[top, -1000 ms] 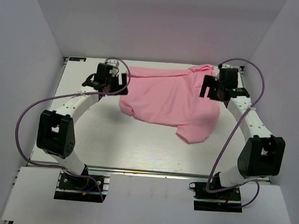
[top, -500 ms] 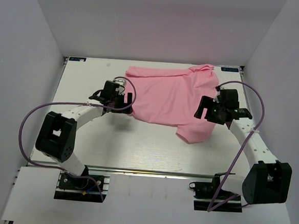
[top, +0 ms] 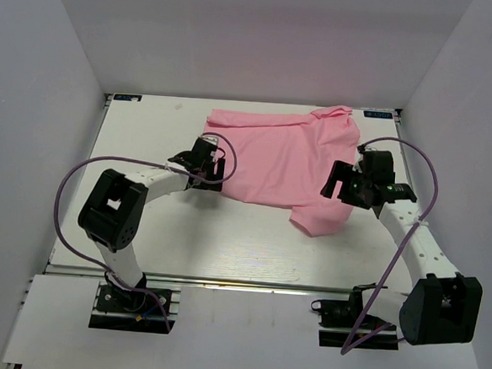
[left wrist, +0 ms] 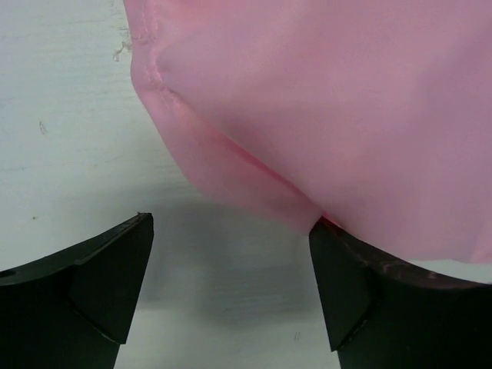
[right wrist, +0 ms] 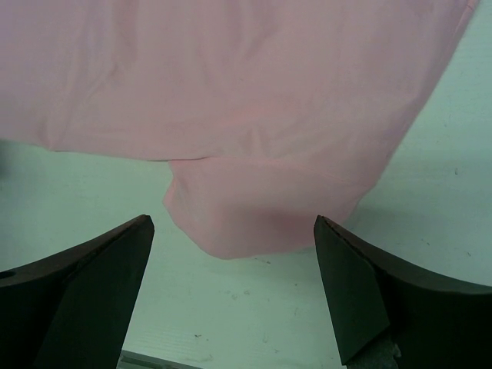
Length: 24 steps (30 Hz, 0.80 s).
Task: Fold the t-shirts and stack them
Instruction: Flatten out the tshirt
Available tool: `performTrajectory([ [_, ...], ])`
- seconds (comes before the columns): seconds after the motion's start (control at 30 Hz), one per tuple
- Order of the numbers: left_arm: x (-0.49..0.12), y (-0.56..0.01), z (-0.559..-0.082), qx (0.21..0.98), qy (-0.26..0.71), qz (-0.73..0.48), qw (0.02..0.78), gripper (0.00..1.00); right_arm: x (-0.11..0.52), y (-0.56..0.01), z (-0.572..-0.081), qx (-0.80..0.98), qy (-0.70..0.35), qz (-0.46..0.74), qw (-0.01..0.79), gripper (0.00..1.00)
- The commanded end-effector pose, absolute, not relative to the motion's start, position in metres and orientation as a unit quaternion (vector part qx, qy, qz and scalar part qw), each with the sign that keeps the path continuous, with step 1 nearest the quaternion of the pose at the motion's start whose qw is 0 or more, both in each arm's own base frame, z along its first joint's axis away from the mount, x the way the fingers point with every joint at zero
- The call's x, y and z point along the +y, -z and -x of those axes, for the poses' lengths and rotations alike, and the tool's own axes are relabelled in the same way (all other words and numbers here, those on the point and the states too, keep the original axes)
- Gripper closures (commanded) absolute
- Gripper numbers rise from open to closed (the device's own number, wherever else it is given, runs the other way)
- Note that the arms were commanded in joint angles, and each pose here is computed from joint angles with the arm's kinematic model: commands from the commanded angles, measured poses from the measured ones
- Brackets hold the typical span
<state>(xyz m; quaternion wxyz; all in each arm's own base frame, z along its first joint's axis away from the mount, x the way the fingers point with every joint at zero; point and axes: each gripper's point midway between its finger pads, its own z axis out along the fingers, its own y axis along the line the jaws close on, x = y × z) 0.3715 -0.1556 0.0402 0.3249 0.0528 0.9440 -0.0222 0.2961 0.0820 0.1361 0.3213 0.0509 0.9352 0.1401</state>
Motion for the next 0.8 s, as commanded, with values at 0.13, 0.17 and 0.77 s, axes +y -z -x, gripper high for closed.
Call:
performTrajectory([
  [0.13,-0.154,-0.038,-0.394,0.938,-0.021,-0.024,0.344,0.15,0.078,-0.137,-0.278,0.934,-0.138,-0.054,0.326,0.1],
  [0.17,-0.154,-0.042,-0.398,0.936,-0.023,-0.017,0.35,0.17,0.079,-0.137,-0.275,0.934,-0.138,-0.051,0.325,0.1],
  [0.77,-0.162,-0.043,-0.394,0.936,0.007,-0.014,0.351,0.58,0.116,-0.091,-0.216,0.965,-0.16,0.058,0.197,0.15],
])
